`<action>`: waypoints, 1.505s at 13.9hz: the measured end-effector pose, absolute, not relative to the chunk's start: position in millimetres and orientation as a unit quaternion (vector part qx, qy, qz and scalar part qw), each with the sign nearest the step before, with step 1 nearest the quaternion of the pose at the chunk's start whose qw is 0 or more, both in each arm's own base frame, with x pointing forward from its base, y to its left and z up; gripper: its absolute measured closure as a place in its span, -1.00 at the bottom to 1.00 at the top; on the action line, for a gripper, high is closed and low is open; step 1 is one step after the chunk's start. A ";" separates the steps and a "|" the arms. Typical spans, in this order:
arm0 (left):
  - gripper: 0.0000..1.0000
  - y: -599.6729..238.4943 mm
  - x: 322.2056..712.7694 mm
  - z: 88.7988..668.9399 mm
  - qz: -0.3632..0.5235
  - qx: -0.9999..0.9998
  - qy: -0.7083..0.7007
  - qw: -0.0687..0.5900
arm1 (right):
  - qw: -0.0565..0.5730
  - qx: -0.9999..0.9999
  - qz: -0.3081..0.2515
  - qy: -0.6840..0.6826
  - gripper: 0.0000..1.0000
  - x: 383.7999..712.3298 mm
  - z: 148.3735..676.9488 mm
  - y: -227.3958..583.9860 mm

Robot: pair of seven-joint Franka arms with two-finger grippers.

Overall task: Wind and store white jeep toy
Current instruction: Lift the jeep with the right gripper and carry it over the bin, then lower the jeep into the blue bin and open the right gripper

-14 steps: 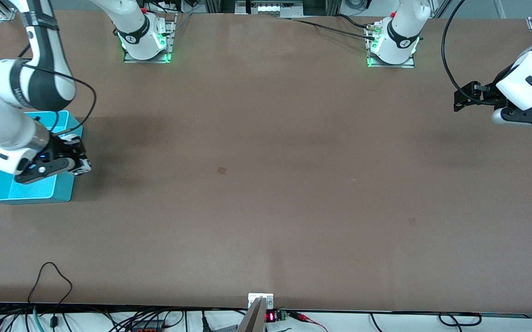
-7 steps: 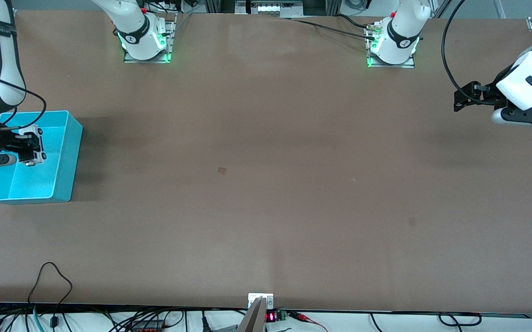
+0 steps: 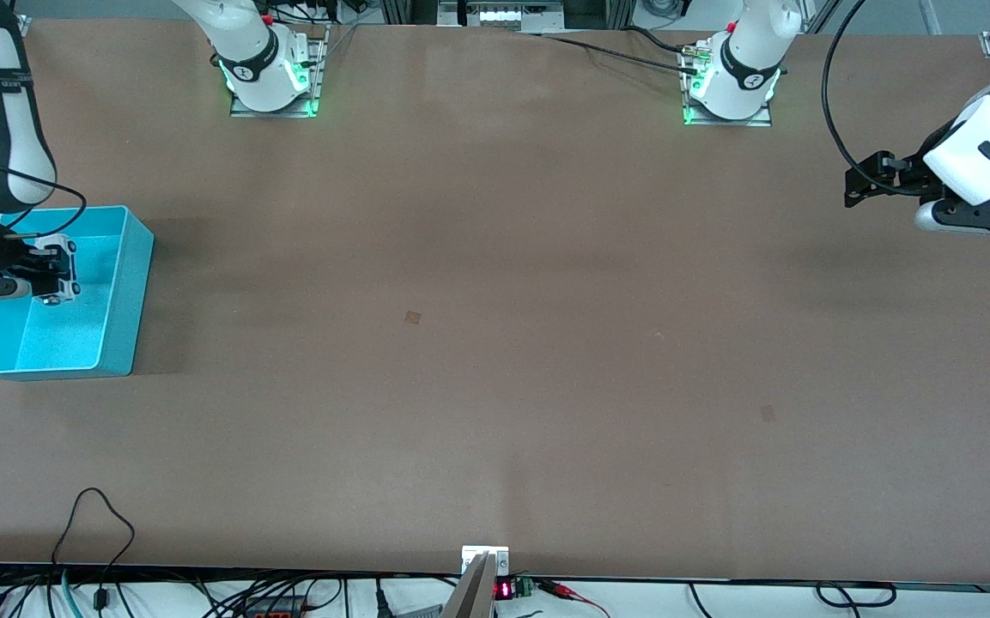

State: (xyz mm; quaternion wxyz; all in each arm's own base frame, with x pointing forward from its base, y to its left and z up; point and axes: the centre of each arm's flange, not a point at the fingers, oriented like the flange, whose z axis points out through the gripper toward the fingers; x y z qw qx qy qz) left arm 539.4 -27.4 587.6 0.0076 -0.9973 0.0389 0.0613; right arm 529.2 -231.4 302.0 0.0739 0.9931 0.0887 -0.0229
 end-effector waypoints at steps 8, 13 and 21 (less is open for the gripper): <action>-1.00 -27.3 538.4 587.0 0.066 -0.997 0.039 0.008 | 0.085 0.994 -0.029 0.063 0.00 497.3 233.5 -267.4; -1.00 -27.3 538.4 587.0 0.066 -0.997 0.039 0.008 | 0.086 0.994 -0.033 0.062 0.00 490.1 217.6 -274.6; -1.00 -27.3 538.4 587.0 0.066 -0.997 0.039 0.008 | 0.088 0.993 -0.018 0.082 -1.00 507.4 232.0 -257.5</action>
